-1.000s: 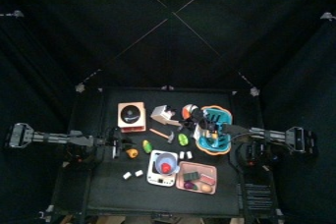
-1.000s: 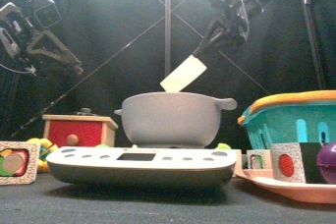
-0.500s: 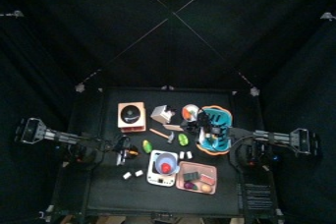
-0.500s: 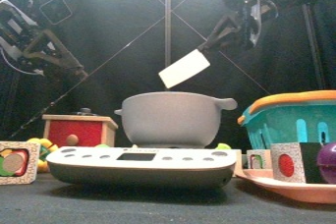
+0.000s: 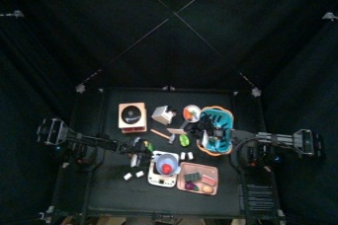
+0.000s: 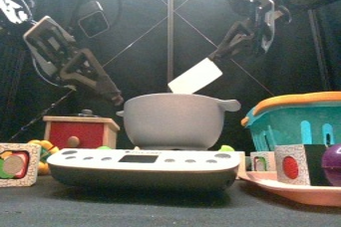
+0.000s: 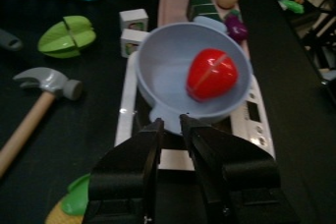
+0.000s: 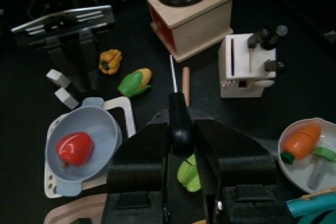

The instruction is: Pull out cleaver

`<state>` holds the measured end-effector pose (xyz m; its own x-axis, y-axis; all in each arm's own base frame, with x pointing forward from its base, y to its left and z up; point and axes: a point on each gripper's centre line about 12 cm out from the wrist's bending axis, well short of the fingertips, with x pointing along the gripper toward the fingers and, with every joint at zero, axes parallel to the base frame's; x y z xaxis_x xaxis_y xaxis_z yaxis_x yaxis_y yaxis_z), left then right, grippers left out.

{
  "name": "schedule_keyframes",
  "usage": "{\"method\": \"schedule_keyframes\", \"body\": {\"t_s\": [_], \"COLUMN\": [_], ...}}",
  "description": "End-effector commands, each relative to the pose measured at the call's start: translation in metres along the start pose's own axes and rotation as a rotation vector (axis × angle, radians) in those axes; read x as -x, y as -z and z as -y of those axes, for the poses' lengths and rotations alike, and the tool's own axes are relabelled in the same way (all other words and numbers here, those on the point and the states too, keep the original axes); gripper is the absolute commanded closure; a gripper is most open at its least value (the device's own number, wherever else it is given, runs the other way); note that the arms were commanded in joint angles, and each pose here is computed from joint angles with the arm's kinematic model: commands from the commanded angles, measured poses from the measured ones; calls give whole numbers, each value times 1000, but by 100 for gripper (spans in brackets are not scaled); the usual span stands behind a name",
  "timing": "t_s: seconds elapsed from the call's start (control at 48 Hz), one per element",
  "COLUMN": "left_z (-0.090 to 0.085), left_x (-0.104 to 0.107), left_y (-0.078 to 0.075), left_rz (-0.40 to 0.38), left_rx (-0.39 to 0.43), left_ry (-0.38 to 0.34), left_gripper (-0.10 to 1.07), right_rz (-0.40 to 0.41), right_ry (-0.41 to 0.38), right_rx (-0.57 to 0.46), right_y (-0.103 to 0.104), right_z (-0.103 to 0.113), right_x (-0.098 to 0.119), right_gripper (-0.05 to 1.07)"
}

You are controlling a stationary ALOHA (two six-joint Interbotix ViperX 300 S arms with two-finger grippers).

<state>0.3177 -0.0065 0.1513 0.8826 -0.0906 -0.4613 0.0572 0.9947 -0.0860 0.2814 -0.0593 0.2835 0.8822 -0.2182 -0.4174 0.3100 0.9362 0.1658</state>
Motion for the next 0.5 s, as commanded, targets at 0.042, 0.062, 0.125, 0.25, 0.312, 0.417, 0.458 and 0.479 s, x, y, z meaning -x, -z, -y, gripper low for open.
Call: {"method": "schedule_keyframes", "body": {"t_s": [0.042, 0.062, 0.125, 0.25, 0.312, 0.417, 0.458, 0.479], "left_z": [-4, -4, -4, -4, -6, -10, -11, -11], "left_x": [-11, -11, -10, -10, -13, -19, -21, -22], "left_y": [-15, -15, -18, -26, -30, -36, -35, -35], "left_rz": [35, 35, 46, 78, 84, 77, 60, 48], "left_rx": [-31, -38, -57, -38, 2, 47, 46, 45], "left_ry": [-7, -6, -6, -12, -28, -52, -57, -60], "left_gripper": [31, 31, 31, 30, 28, 20, 16, 13], "right_rz": [28, 28, 23, 18, 15, 9, 9, 7], "right_ry": [-13, -13, -14, -13, -13, -14, -14, -14], "right_rx": [-3, -4, -8, -14, -20, -25, -29, -31], "right_y": [-5, -5, -3, 0, 1, 3, 4, 4], "right_z": [-2, -2, -2, -1, -1, -1, -1, -1], "right_x": [5, 5, 5, 6, 6, 5, 6, 6], "right_gripper": [52, 52, 52, 52, 52, 52, 52, 52]}}
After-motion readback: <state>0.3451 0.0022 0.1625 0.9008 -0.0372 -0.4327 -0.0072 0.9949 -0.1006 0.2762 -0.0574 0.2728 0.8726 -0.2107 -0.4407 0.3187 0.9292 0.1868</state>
